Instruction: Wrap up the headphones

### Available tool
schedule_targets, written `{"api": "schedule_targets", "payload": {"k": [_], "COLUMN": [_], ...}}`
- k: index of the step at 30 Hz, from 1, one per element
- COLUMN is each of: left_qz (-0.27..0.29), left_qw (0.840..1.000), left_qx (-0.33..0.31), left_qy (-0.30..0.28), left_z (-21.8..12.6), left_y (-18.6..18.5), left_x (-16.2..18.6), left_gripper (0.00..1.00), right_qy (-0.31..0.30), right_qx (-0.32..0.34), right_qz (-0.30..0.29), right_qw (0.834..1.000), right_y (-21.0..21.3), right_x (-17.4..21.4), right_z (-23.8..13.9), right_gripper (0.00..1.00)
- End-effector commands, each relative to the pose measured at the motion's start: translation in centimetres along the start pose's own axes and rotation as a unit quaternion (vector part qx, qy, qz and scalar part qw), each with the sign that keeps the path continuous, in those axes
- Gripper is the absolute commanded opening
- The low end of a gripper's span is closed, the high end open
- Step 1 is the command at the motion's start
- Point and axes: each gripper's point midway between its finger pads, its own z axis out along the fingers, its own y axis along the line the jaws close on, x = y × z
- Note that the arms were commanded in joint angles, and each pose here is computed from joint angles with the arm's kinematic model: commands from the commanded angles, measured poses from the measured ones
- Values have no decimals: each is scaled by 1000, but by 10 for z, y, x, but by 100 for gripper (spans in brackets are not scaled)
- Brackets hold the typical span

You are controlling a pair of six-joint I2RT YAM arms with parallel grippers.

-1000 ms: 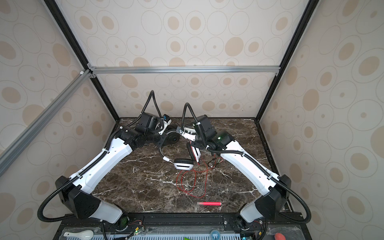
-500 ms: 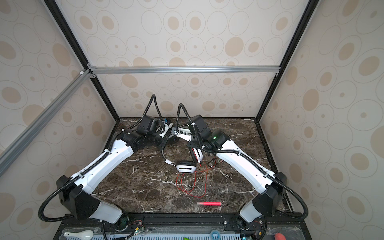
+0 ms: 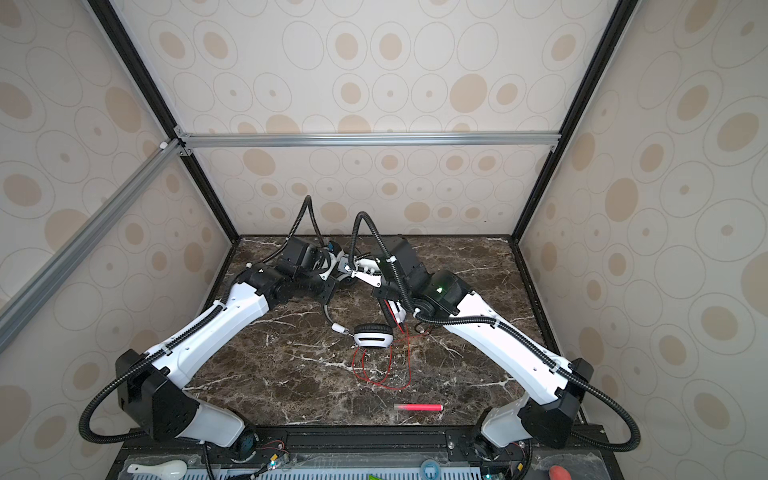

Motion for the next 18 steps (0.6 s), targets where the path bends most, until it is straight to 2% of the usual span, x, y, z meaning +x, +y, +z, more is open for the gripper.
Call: {"api": "schedule_targets", "payload": {"k": [1, 6, 10, 14, 18], "left_qz": [-12, -22, -16, -12, -4], "left_qw": [999, 998, 998, 996, 995], "left_qx": [16, 16, 24, 39, 45], "left_qy": [-42, -52, -60, -77, -85], "left_z": [-16, -21, -24, -30, -35], "left_y": [-2, 3, 0, -6, -8], "left_x": [-18, -22, -25, -31, -33], "left_gripper": [0, 0, 0, 0, 0], "right_qy": [0, 42, 93, 147, 155], "right_qx": [22, 30, 51, 78, 91], "right_qz": [3, -13, -18, -4, 28], "right_qw": [1000, 999, 994, 986, 983], "right_y": [-4, 4, 6, -1, -5], "right_x": [-3, 6, 12, 15, 10], "right_z": [-10, -6, 12, 30, 42], "right_gripper": [7, 7, 5, 4, 7]}}
